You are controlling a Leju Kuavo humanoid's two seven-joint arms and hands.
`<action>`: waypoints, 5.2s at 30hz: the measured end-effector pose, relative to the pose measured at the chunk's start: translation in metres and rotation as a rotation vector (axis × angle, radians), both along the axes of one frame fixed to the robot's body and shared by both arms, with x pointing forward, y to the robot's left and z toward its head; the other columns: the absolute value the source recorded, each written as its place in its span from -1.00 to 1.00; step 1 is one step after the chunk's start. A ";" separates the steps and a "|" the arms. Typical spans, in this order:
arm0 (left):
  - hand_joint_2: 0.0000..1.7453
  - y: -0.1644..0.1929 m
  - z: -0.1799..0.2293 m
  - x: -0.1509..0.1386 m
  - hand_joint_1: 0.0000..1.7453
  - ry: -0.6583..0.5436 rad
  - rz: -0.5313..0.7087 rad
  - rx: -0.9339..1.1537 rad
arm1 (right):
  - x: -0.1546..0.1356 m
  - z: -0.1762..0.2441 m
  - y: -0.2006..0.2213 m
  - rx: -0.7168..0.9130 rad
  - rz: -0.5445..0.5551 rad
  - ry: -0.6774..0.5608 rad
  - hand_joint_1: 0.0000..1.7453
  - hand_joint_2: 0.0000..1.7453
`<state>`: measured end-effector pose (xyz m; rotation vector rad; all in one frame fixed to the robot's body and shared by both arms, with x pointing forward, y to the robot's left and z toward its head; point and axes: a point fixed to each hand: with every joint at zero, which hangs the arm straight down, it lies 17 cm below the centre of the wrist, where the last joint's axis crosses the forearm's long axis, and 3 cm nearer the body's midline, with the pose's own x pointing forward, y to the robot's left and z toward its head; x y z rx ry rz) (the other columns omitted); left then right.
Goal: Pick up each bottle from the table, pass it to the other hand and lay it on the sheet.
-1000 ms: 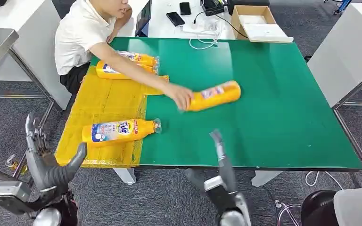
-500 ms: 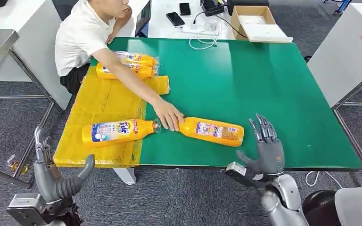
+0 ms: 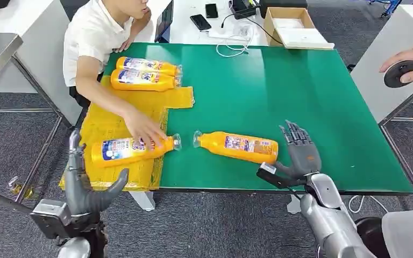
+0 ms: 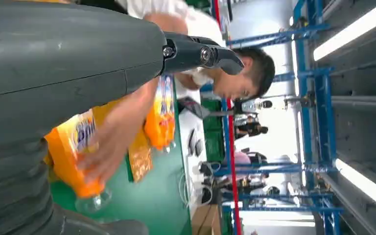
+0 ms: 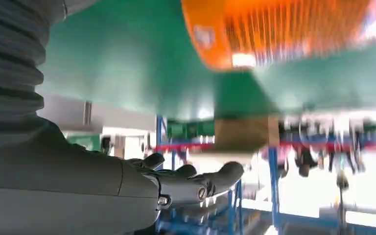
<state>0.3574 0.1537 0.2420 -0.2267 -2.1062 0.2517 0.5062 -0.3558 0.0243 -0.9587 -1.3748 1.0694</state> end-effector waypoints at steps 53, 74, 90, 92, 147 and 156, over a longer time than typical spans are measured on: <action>1.00 -0.062 -0.002 0.024 -1.00 0.040 -0.210 0.001 | 0.005 -0.071 0.046 0.065 -0.160 0.459 1.00 1.00; 1.00 -0.060 -0.011 0.017 -1.00 0.064 -0.227 -0.026 | -0.004 -0.060 0.076 0.446 -0.066 0.301 1.00 1.00; 1.00 -0.056 -0.064 -0.007 -1.00 0.275 -0.319 -0.176 | -0.043 -0.002 0.175 1.027 0.102 0.120 1.00 1.00; 1.00 -0.054 -0.067 -0.008 -1.00 0.283 -0.304 -0.161 | -0.050 0.009 0.191 1.053 0.142 0.110 1.00 1.00; 1.00 -0.087 -0.031 -0.025 1.00 0.211 -0.579 -0.355 | -0.151 0.029 0.421 1.068 0.700 0.467 1.00 1.00; 1.00 -0.089 -0.033 -0.021 1.00 0.215 -0.613 -0.360 | -0.153 0.027 0.424 1.056 0.709 0.471 -1.00 1.00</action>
